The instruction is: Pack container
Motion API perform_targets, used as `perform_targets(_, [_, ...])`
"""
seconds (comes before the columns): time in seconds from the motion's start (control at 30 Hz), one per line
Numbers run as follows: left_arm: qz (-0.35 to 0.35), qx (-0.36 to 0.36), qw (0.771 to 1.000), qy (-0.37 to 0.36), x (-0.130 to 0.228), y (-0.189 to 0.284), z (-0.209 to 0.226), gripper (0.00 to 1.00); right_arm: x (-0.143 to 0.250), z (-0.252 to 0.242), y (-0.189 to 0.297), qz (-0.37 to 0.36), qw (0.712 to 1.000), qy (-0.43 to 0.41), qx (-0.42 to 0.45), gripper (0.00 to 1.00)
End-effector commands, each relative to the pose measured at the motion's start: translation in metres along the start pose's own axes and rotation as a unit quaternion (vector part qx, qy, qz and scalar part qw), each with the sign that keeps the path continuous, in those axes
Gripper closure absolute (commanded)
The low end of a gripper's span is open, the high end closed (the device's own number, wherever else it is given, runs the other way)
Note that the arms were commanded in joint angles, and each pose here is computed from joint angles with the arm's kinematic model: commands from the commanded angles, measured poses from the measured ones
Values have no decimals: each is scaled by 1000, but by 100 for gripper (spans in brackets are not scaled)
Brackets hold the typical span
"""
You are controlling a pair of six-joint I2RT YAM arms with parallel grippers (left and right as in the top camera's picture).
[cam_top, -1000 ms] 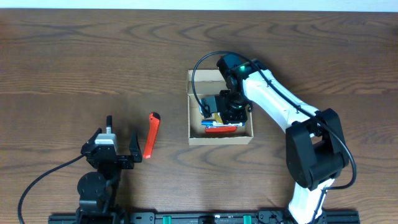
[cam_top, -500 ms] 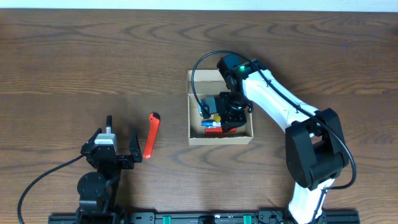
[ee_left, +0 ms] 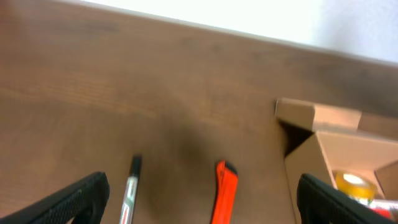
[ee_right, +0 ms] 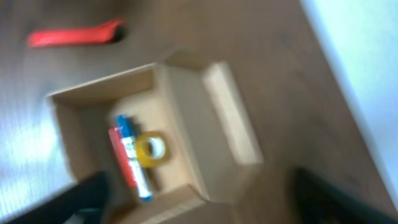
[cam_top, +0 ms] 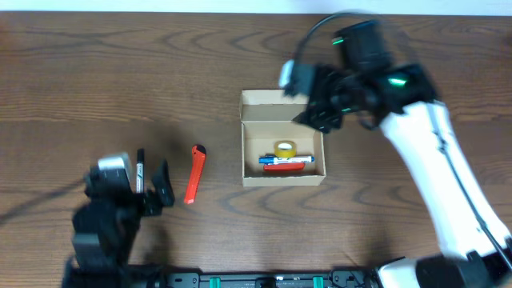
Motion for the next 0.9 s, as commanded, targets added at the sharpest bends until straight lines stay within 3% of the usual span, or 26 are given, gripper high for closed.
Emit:
perform_targets(0.0, [105,-53,993,6,-38,-21,-13,5,22,-19,42,-13,987,-146,73,1])
perform_targets(0.2, [267,-121,956,1,-75,-62,-26,5,79,-45,88,-6,943,-291,163,1])
perform_targets(0.3, [315,-136,939,1,-72,-91,-26,5,105,-53,104,-3,914,-357,191,1])
perform_targets(0.43, [372,-141,918,-13,-55,-120,-21,5,125,-56,117,4,898,-384,212,1])
perform_targets(0.87, [435,-144,881,-118,-6,-153,-48,5,161,-60,115,71,862,-436,249,1])
Point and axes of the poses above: each gripper's point midway between its finger pads, its own y axis back along the fingers, its own z axis along the line the jaws close on, x = y × z, the point moved 9 cm from there along y, back along the fingers, and after that the axes turned 9 degrees about y, right-handed, at the moved point
